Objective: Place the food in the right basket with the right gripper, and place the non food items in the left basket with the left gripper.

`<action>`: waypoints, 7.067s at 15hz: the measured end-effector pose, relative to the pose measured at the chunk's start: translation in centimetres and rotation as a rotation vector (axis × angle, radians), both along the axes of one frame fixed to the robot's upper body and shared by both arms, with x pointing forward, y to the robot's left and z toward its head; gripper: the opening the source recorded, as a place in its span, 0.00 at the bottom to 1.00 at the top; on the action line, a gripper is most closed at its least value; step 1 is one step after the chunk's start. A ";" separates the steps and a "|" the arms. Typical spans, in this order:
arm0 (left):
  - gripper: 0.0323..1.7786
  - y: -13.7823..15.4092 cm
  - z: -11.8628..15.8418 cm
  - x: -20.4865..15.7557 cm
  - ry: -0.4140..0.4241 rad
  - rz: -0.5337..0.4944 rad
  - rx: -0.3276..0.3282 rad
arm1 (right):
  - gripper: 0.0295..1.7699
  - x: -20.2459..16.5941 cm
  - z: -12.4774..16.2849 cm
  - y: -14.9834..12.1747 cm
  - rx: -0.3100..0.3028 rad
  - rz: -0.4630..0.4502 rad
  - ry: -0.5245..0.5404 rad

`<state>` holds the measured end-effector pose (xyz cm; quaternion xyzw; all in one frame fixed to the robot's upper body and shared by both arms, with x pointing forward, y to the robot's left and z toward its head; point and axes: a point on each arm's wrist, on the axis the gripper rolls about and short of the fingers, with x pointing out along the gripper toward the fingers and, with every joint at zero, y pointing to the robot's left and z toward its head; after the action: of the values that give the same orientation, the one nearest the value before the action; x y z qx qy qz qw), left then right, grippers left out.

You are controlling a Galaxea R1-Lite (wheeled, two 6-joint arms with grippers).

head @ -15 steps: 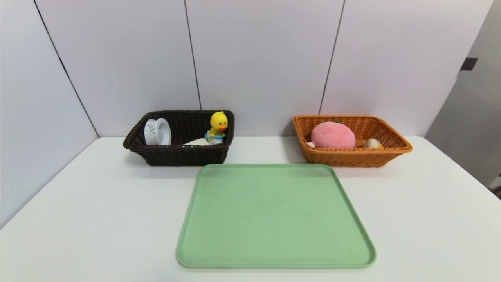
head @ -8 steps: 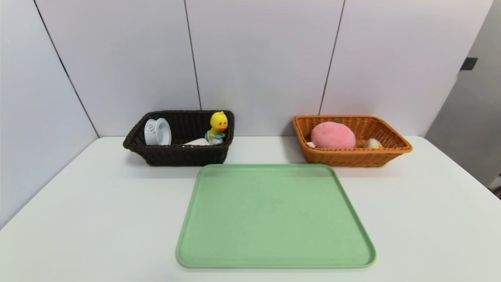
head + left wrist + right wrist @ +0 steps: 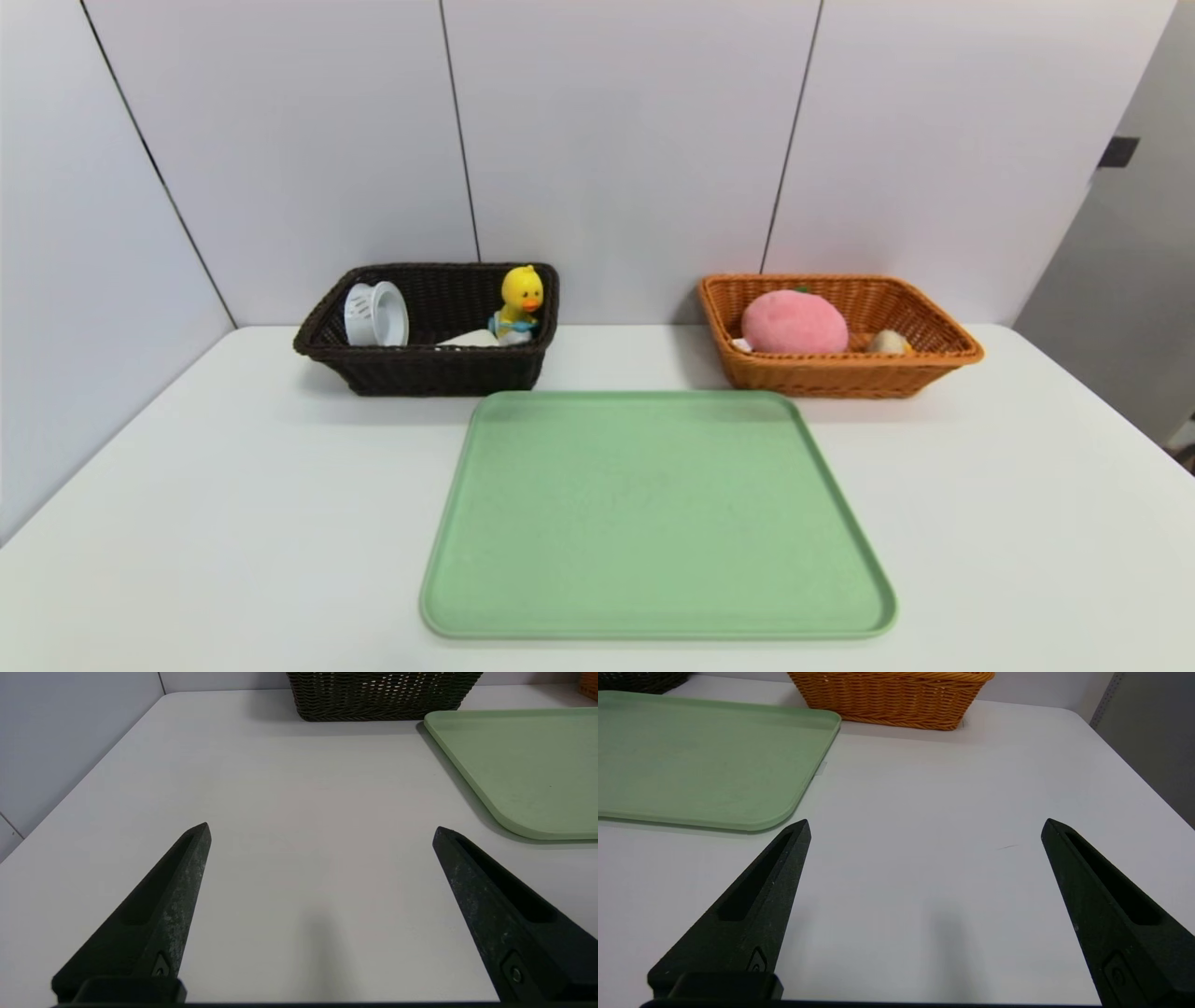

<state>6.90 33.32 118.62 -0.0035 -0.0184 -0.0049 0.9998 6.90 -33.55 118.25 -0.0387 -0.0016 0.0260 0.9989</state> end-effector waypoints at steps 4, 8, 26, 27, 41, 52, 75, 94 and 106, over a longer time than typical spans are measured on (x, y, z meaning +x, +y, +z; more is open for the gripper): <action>0.95 0.0 0.0 0.0 0.000 0.000 0.000 | 0.97 0.0 0.0 0.0 0.000 -0.005 -0.001; 0.95 0.0 0.0 0.0 0.000 0.000 0.000 | 0.97 0.0 0.0 0.0 0.001 -0.005 -0.001; 0.95 0.0 0.0 0.0 0.000 0.000 0.000 | 0.97 0.0 0.0 -0.1 0.052 -0.025 0.003; 0.95 0.0 0.0 0.0 0.000 0.000 0.000 | 0.97 0.0 0.0 -0.1 0.053 -0.025 0.003; 0.95 0.0 0.0 0.0 0.000 0.006 -0.005 | 0.97 0.0 0.0 0.0 0.020 -0.019 0.001; 0.95 0.0 0.0 0.0 0.000 0.006 -0.005 | 0.97 0.0 0.1 -0.1 0.104 -0.047 -0.002; 0.95 0.0 0.0 0.0 0.000 0.006 -0.005 | 0.97 0.0 0.1 -0.1 0.104 -0.047 -0.002; 0.95 0.0 0.0 0.0 0.000 0.006 -0.004 | 0.97 0.0 0.1 -0.1 0.104 -0.047 -0.003; 0.95 0.0 0.0 0.0 0.000 0.006 -0.004 | 0.97 0.0 0.1 -0.1 0.104 -0.047 -0.002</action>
<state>6.91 33.33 118.62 -0.0057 -0.0182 -0.0018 0.9998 6.91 -33.66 118.31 0.0130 -0.0033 0.0022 0.9999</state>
